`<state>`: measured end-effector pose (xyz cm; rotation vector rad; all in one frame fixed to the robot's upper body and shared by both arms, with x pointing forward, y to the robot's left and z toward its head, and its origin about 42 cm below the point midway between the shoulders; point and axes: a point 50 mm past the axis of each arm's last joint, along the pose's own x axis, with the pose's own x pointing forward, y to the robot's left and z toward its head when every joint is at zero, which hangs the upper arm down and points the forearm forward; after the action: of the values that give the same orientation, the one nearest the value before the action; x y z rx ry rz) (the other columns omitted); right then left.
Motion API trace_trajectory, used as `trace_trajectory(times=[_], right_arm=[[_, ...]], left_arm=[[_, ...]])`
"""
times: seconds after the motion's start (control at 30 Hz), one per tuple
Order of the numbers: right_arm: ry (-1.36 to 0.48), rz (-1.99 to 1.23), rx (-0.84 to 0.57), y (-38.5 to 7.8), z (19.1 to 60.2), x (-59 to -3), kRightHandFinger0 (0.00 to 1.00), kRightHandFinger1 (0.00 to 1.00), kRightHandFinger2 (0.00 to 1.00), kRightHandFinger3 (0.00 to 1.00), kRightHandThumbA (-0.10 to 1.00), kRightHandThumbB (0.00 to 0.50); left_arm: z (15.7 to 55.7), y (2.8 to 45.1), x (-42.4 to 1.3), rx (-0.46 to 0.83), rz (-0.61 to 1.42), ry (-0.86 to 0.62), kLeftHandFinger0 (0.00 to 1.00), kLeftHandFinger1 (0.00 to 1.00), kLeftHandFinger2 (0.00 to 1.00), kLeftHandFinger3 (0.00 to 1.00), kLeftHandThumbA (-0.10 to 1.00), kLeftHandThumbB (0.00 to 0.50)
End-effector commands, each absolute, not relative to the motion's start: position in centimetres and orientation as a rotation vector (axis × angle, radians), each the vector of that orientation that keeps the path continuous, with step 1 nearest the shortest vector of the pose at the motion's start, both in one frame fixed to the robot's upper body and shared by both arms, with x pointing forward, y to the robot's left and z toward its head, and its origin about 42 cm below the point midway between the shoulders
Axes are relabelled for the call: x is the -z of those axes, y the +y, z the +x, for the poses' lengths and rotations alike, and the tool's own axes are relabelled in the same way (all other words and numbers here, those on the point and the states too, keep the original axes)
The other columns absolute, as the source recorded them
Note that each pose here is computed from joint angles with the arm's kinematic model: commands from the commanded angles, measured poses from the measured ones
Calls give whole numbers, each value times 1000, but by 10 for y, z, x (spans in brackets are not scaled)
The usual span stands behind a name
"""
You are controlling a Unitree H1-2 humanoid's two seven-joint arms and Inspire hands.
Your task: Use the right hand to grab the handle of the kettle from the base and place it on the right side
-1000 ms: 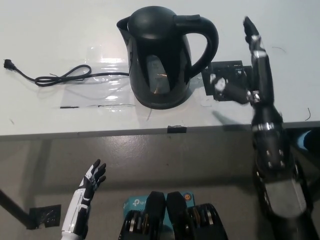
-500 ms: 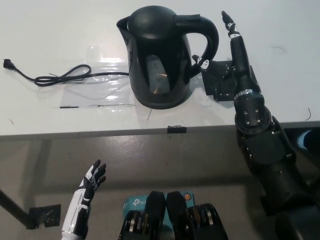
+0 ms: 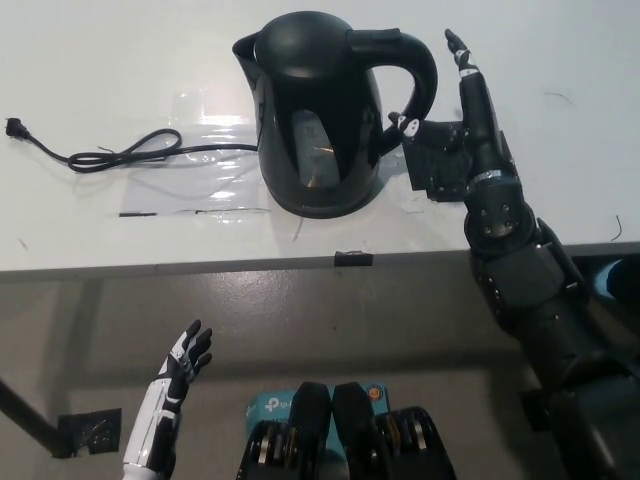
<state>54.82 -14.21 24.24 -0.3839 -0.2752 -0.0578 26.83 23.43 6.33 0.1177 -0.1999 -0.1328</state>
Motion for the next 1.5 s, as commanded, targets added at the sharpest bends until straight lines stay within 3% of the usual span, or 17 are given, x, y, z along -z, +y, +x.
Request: trace_trajectory(times=[0.0,0.2,0.3,0.47,0.57,0.67,0.7,0.73,0.77,0.83,0.87,0.9,0.97,1.07,1.23,1.3,1.47], right_arm=[[-461,-370,94,-134,561,-301,1000,1000,1000,1000,858,233],[-491,-340,101,-125,563,-315,1000,1000,1000,1000,856,256],[-496,-331,95,-122,564,-318,1000,1000,1000,1000,819,221],[-495,-344,87,-116,566,-319,1000,1000,1000,1000,784,225],[-477,-351,92,-114,569,-318,1000,1000,1000,1000,652,236],[-456,-350,84,-111,570,-317,1000,1000,1000,1000,266,252],[-444,-367,79,-110,571,-316,1000,1000,1000,1000,266,253],[-418,-399,75,-109,573,-315,762,895,1000,1000,72,269],[-408,-417,74,-108,573,-315,707,851,985,999,25,274],[-392,-489,94,-107,574,-312,340,458,644,664,-92,290],[-390,-521,111,-107,574,-311,145,260,396,432,-100,252],[-404,-574,148,-107,574,-311,13,88,295,344,-100,227],[-419,-625,190,-106,573,-312,1,61,333,331,-100,190],[-439,-573,185,-104,575,-322,0,266,711,643,-100,132],[-464,-531,186,-105,575,-328,30,439,796,852,-100,117],[-465,-506,183,-105,576,-330,33,439,791,848,-100,104],[-466,-344,201,-102,576,-341,0,261,575,564,-65,132]], left_arm=[[267,237,-70,150,134,-250,1000,1000,1000,1000,1000,500],[268,236,-70,154,118,-250,1000,1000,1000,1000,1000,500],[268,236,-70,158,115,-252,1000,1000,1000,1000,1000,500],[266,236,-71,159,123,-252,1000,1000,1000,1000,1000,500],[266,236,-71,155,117,-253,1000,1000,1000,1000,1000,500],[267,237,-72,155,128,-256,1000,1000,1000,1000,1000,500],[267,237,-72,154,124,-256,1000,1000,1000,1000,1000,500],[267,237,-72,153,123,-257,1000,1000,1000,1000,1000,500],[267,236,-72,153,122,-257,1000,1000,1000,1000,1000,500],[266,236,-71,153,120,-256,1000,1000,1000,1000,1000,500],[266,236,-71,153,117,-256,1000,1000,1000,1000,1000,500],[266,236,-72,153,114,-257,1000,1000,1000,1000,1000,500],[267,237,-72,154,108,-258,1000,1000,1000,1000,1000,500],[270,238,-74,149,111,-264,1000,1000,1000,1000,1000,500],[269,239,-72,155,112,-255,1000,1000,1000,1000,1000,500],[268,239,-71,154,111,-251,1000,1000,1000,1000,1000,500],[267,239,-70,153,110,-248,1000,1000,1000,1000,1000,500]])
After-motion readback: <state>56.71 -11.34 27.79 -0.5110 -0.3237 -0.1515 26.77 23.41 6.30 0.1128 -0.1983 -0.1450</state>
